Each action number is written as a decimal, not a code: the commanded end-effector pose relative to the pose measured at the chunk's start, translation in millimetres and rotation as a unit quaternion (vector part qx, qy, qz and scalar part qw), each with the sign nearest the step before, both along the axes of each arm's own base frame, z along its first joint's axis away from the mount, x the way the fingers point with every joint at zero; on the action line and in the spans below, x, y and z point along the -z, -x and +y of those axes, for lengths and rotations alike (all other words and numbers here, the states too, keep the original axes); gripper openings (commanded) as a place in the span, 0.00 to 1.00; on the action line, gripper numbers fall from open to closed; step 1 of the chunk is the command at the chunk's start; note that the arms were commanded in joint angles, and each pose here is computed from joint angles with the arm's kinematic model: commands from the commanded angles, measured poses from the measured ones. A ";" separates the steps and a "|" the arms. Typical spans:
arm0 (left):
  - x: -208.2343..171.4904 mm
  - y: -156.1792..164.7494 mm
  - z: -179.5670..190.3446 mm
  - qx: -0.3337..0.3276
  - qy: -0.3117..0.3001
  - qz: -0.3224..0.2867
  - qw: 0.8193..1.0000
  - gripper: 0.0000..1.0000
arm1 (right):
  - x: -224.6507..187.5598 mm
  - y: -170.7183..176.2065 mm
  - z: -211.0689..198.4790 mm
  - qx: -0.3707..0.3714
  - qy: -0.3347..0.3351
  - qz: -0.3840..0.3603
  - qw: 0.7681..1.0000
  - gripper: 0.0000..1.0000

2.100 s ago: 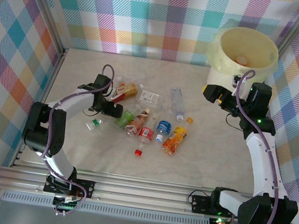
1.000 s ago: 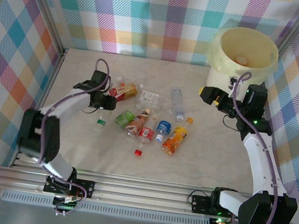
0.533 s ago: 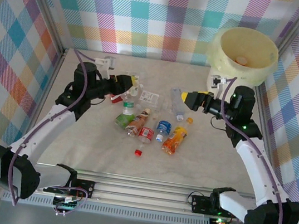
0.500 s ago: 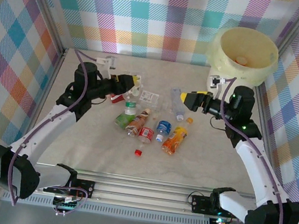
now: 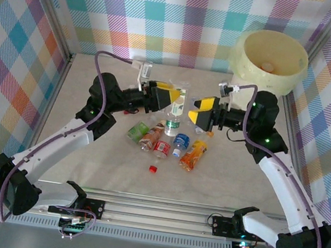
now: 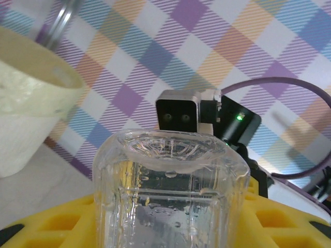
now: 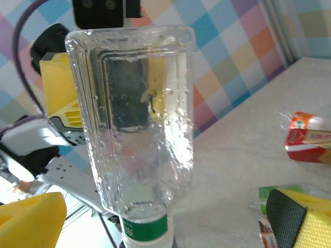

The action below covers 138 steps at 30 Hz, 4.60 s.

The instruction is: Put the plastic bottles in the bin

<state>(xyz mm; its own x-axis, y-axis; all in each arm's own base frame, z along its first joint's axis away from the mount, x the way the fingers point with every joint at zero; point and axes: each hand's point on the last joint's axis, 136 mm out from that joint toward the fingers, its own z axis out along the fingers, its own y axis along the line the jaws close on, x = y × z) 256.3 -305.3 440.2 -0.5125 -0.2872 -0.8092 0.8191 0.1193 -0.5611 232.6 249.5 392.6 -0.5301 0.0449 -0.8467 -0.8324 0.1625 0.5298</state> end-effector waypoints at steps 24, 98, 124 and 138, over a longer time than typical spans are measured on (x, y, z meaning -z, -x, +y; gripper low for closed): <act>-37.4 23.5 -16.6 0.034 0.042 -0.085 0.995 0.46 | -34.0 44.1 38.1 -0.155 -0.028 -0.068 0.985 0.60; 231.0 -15.2 214.1 -0.551 -0.279 0.286 0.733 1.00 | 17.8 -380.3 -355.6 0.777 0.177 0.057 0.601 0.82; 265.6 -47.1 168.2 -0.495 -0.276 0.358 0.742 1.00 | -2.4 -260.6 -261.7 0.595 0.180 0.036 0.783 1.00; 279.6 -54.5 170.6 -0.526 -0.210 0.402 0.719 1.00 | 130.2 -130.0 -173.3 0.440 0.082 0.260 0.855 1.00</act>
<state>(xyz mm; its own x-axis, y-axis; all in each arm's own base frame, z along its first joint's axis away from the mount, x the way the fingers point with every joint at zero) 307.4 -143.1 155.4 -0.5990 -0.6228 -0.5034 -0.3864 0.7753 -0.4995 379.7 54.9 278.9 -0.6060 0.4879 -0.6282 -0.0120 0.7841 0.6206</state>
